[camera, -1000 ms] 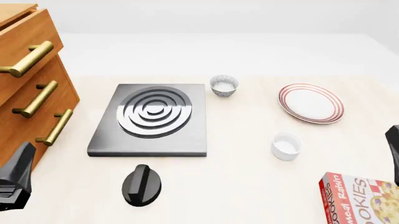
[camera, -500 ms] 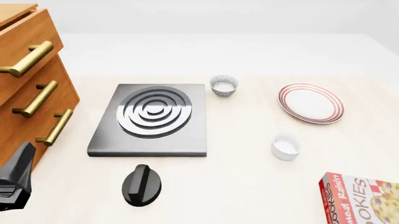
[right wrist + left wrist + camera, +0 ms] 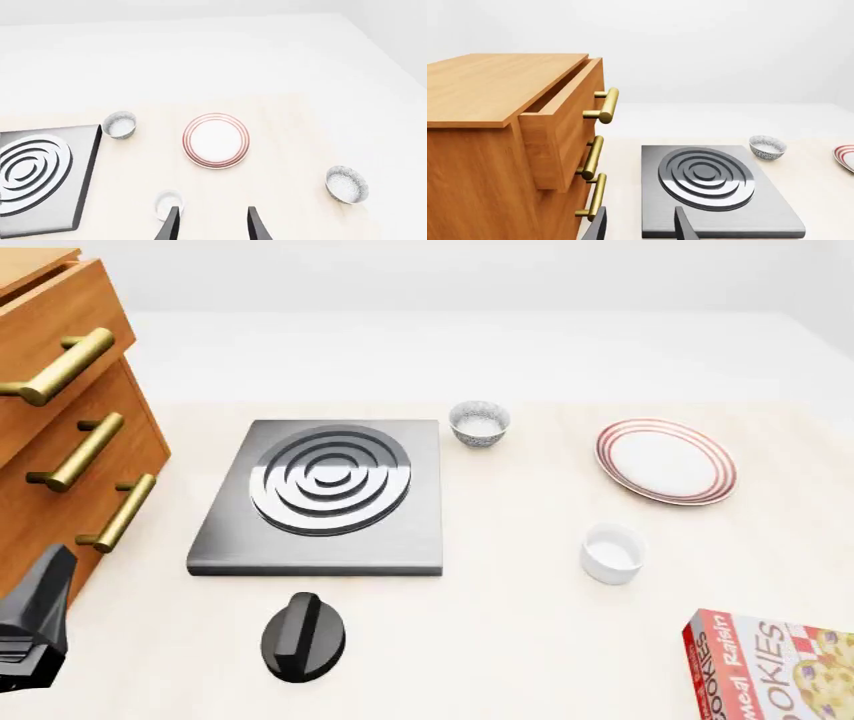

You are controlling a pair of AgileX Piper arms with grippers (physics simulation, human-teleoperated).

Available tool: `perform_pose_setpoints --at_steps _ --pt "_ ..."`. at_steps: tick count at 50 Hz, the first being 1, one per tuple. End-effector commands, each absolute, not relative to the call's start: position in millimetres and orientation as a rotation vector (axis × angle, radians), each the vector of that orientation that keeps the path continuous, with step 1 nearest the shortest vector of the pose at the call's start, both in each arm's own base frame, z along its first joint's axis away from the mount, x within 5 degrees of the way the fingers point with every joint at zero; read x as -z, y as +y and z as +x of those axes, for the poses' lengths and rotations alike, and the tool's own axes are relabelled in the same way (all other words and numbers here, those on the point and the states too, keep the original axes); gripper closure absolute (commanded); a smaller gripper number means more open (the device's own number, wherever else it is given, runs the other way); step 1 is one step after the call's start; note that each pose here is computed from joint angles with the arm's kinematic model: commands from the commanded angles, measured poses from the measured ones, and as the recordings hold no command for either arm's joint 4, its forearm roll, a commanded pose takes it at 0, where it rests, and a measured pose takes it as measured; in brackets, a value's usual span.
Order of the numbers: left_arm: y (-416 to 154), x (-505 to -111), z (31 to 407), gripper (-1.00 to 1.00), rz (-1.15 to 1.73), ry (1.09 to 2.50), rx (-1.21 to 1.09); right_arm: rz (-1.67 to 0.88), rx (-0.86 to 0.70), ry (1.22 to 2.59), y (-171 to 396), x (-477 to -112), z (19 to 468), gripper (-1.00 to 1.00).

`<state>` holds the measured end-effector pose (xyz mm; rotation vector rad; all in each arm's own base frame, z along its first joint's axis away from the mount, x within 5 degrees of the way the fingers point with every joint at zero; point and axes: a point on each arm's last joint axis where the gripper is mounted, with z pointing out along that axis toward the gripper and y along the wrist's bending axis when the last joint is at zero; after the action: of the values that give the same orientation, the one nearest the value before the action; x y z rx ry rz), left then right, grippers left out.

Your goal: Pick the akita bowl next to the cookies box and place it on the plate.

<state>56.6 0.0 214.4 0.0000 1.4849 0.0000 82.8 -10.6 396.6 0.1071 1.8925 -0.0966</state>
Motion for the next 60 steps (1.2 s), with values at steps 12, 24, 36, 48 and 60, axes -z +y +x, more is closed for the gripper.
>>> perform_pose_setpoints --at_steps 12,24,36,48,60 --pt "0.0 -214.4 56.6 -1.00 0.000 1.485 0.000 0.192 0.164 2.011 -28.3 -403.7 123.8 -1.00" --pt "0.0 -214.4 56.6 -1.00 0.000 1.485 0.000 0.224 0.241 2.073 -45.9 -414.9 145.8 -1.00" --pt "0.0 -214.4 56.6 -1.00 0.000 1.485 0.000 0.252 0.294 2.126 -60.2 -421.6 156.6 -1.00" --pt "0.0 -214.4 56.6 -1.00 0.000 1.485 0.000 0.305 0.319 2.189 -80.3 -424.2 178.4 -1.00" --pt "0.0 -214.4 56.6 -1.00 0.000 1.485 0.000 0.355 0.350 2.234 -103.3 -418.3 197.3 -1.00"
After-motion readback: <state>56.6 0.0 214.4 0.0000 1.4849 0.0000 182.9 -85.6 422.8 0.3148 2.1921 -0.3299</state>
